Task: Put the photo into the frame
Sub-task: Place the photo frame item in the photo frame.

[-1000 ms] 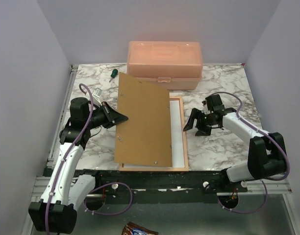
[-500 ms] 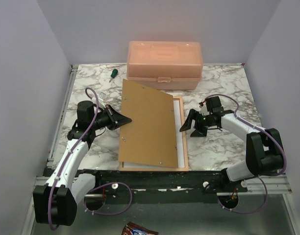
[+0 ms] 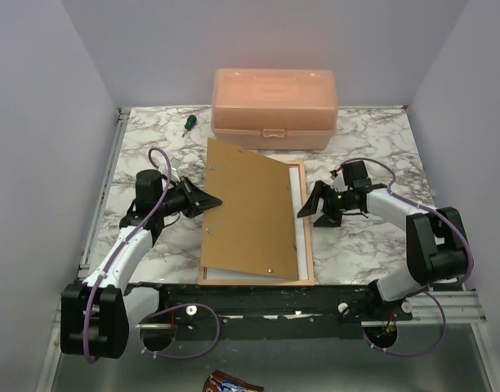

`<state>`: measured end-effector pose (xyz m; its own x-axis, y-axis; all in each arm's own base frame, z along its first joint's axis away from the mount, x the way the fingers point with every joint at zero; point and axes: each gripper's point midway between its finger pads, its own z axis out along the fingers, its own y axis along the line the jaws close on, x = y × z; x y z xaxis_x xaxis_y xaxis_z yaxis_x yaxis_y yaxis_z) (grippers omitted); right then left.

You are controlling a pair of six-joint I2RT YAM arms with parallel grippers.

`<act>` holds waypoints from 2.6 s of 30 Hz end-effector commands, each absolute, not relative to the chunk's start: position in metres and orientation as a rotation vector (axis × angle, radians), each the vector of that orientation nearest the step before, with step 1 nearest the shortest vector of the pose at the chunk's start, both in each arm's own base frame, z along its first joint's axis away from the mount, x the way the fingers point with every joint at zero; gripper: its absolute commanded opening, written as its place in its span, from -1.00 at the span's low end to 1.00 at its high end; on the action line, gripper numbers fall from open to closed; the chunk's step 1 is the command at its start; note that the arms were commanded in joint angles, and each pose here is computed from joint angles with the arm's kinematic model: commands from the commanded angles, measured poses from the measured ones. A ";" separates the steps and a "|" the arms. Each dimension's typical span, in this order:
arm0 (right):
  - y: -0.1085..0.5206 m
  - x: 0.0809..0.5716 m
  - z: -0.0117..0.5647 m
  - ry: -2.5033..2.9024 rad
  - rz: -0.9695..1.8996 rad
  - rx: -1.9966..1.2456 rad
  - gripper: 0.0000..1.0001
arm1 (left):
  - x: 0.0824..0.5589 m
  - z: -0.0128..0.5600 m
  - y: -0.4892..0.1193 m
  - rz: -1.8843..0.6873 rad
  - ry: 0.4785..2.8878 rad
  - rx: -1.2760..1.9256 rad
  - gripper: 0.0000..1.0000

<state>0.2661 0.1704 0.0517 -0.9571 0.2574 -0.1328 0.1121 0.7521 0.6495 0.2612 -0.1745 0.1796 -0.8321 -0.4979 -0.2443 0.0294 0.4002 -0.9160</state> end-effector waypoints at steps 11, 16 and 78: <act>0.179 0.264 0.043 2.726 1.109 0.322 0.57 | 0.266 0.174 -0.195 -1.495 2.173 -0.302 -1.00; 0.180 0.263 0.042 2.728 1.123 0.321 0.57 | 0.267 0.163 -0.198 -1.481 2.206 -0.309 -1.00; 0.183 0.256 0.038 2.723 1.168 0.309 0.57 | 0.286 0.154 -0.209 -1.445 2.185 -0.243 -1.00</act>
<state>0.2615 0.1809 0.0411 -0.9610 0.2615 -0.0897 0.1197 0.6859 0.7178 0.2804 -0.1984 0.1441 -0.8600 -0.4398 -0.2589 0.0543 0.4255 -0.9033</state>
